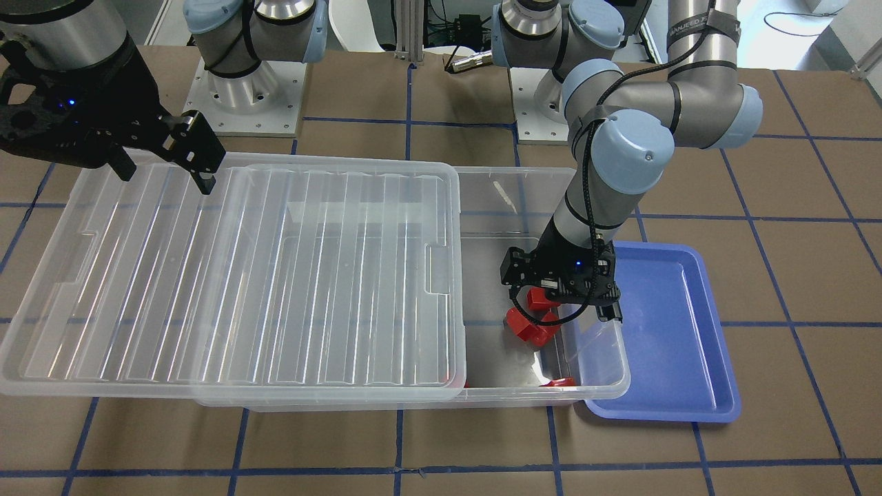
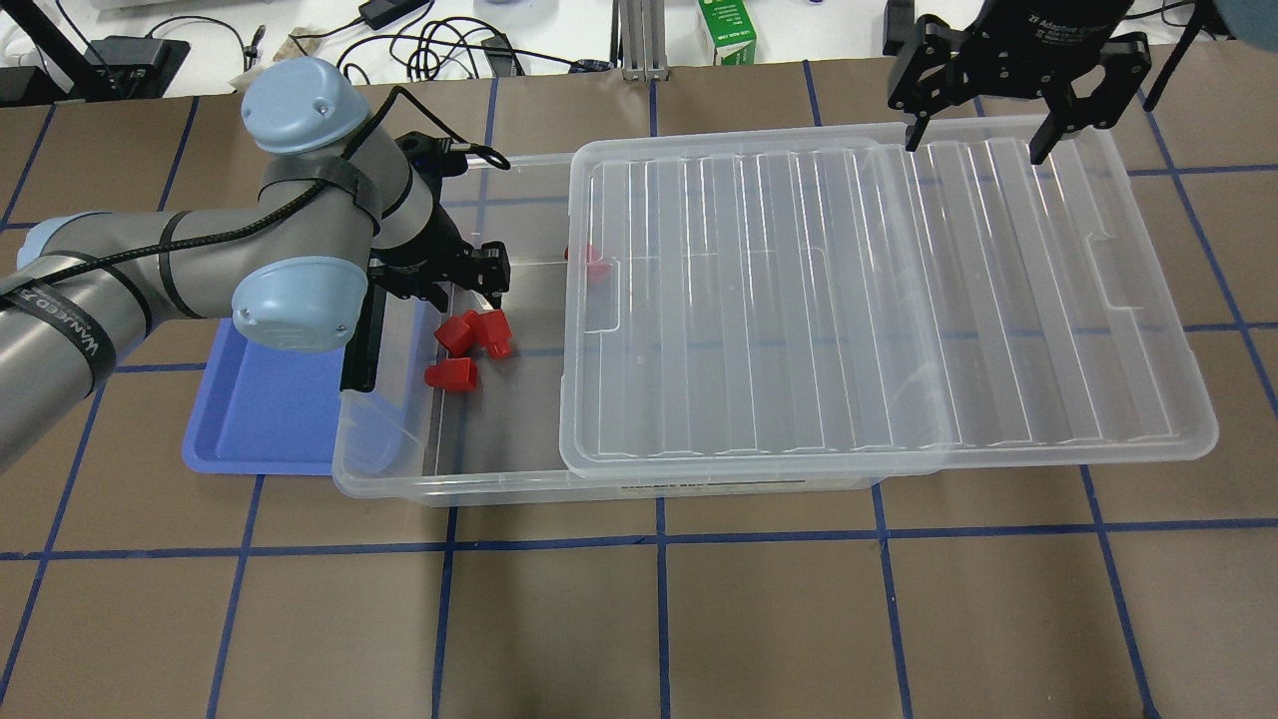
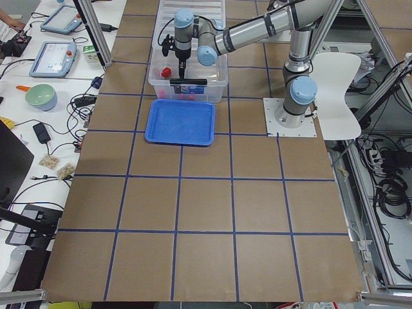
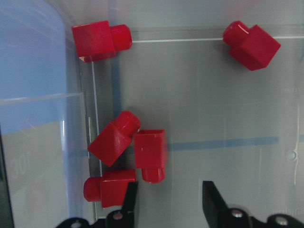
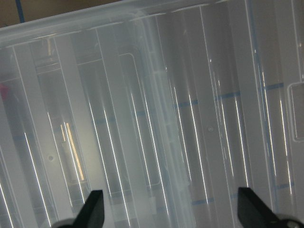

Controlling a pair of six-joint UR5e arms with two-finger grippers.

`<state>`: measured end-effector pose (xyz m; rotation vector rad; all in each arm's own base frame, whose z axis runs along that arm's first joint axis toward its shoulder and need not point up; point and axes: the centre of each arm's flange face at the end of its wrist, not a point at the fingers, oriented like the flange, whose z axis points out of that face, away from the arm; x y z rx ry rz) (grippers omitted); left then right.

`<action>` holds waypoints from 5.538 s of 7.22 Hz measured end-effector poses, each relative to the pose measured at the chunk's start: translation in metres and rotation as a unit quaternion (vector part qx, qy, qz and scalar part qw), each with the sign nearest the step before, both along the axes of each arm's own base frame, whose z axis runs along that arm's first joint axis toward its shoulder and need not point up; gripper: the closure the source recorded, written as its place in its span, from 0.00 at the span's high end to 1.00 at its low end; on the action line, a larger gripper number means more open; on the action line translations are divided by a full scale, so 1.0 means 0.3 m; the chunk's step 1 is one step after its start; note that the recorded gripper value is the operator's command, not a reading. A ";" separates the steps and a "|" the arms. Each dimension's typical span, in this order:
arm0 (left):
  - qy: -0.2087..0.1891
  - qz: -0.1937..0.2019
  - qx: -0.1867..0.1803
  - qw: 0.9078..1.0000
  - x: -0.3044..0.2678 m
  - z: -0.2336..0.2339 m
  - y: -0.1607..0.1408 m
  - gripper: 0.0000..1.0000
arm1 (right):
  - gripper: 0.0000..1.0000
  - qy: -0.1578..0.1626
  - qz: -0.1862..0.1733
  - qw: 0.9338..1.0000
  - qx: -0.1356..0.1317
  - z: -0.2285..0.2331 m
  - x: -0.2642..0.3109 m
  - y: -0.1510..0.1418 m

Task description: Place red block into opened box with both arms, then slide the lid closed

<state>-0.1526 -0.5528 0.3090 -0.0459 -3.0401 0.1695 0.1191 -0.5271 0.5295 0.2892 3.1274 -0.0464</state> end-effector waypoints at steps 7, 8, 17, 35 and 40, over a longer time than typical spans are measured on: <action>-0.058 0.042 0.035 0.997 0.207 0.674 0.035 1.00 | 1.00 0.000 -0.003 1.000 0.005 -0.055 -0.006 -0.092; -0.059 0.049 0.037 0.996 0.210 0.706 0.038 1.00 | 1.00 0.001 -0.004 1.000 0.009 -0.066 -0.008 -0.097; -0.034 0.044 0.017 0.998 0.183 0.699 0.054 1.00 | 1.00 0.014 0.027 0.999 -0.017 -0.041 -0.240 -0.148; -0.033 0.044 0.018 0.998 0.182 0.695 0.054 1.00 | 1.00 -0.012 0.095 0.995 0.034 -0.630 -0.713 -0.130; -0.032 0.045 0.020 0.998 0.181 0.691 0.053 1.00 | 1.00 -0.006 0.062 0.998 0.027 -0.630 -0.466 -0.156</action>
